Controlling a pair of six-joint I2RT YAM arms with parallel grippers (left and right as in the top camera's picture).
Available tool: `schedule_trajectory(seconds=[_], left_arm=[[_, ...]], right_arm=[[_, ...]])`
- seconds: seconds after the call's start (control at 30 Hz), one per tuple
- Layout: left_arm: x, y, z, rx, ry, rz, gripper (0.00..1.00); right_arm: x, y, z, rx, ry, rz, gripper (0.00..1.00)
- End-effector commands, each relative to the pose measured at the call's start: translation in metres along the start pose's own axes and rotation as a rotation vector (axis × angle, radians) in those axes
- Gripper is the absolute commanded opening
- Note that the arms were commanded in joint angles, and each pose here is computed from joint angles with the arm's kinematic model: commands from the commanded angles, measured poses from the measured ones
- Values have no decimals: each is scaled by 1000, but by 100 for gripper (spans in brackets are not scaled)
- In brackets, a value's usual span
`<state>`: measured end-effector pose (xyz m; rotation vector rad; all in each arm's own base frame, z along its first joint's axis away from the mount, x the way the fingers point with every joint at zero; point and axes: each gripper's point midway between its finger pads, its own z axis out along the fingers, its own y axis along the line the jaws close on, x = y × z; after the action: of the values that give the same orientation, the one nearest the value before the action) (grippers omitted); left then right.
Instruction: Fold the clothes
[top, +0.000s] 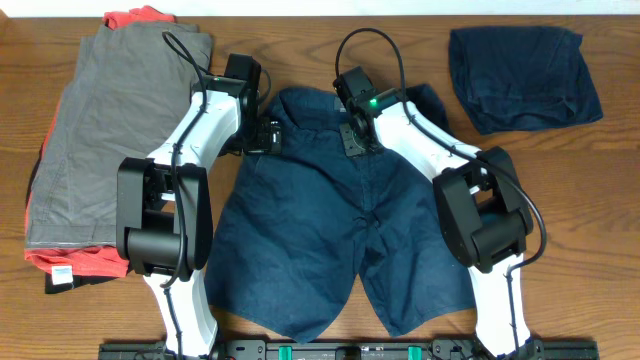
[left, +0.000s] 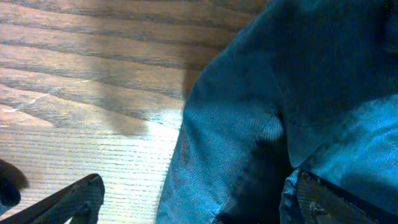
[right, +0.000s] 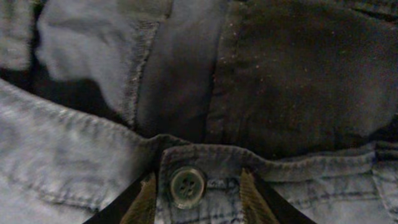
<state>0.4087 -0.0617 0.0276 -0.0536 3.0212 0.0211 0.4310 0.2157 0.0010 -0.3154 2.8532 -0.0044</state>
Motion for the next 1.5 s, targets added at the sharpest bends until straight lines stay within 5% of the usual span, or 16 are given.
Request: schedule_trajectory(seconds=[0.0, 0.97, 1.47], left_arm=[[-5, 2, -10, 3, -26, -12, 99], [-4, 2, -10, 2, -25, -12, 99], [-4, 2, -10, 2, -25, -12, 99]], right_arm=[[19, 0, 22, 6, 72, -23, 38], [-3, -8, -10, 2, 9, 0, 1], [-59, -8, -54, -10, -151, 27, 1]])
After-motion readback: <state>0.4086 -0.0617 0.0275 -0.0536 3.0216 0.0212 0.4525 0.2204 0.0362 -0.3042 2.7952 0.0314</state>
